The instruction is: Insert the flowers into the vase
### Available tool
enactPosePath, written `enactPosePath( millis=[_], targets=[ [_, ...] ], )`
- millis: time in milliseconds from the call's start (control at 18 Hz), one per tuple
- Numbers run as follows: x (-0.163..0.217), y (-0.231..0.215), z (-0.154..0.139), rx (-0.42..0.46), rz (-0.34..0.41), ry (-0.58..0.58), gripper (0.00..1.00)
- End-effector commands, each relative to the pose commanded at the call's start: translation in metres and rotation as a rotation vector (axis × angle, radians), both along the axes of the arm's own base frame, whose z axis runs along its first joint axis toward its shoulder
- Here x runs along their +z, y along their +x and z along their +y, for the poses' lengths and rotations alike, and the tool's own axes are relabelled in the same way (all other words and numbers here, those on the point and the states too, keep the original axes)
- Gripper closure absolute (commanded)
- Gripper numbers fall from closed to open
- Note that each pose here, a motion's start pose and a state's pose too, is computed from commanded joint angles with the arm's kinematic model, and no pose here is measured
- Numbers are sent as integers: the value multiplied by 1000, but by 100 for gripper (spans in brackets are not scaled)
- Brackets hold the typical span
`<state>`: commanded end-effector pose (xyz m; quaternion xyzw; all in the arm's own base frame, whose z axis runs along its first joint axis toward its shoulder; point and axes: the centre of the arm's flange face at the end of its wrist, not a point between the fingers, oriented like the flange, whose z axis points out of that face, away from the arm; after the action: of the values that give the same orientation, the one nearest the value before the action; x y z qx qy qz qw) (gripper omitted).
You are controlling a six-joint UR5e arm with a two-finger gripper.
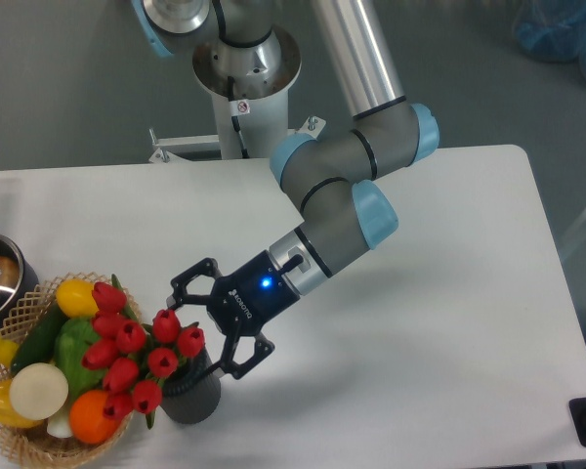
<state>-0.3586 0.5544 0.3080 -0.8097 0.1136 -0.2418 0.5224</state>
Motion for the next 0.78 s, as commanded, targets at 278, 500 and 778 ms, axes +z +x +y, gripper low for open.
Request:
enactPosePath(
  millis=[278, 500, 778],
  targets=[
    [16, -19, -28, 56, 15, 9, 0],
    [27, -31, -57, 120, 84, -50, 0],
    [44, -48, -87, 229, 304, -265, 0]
  ],
)
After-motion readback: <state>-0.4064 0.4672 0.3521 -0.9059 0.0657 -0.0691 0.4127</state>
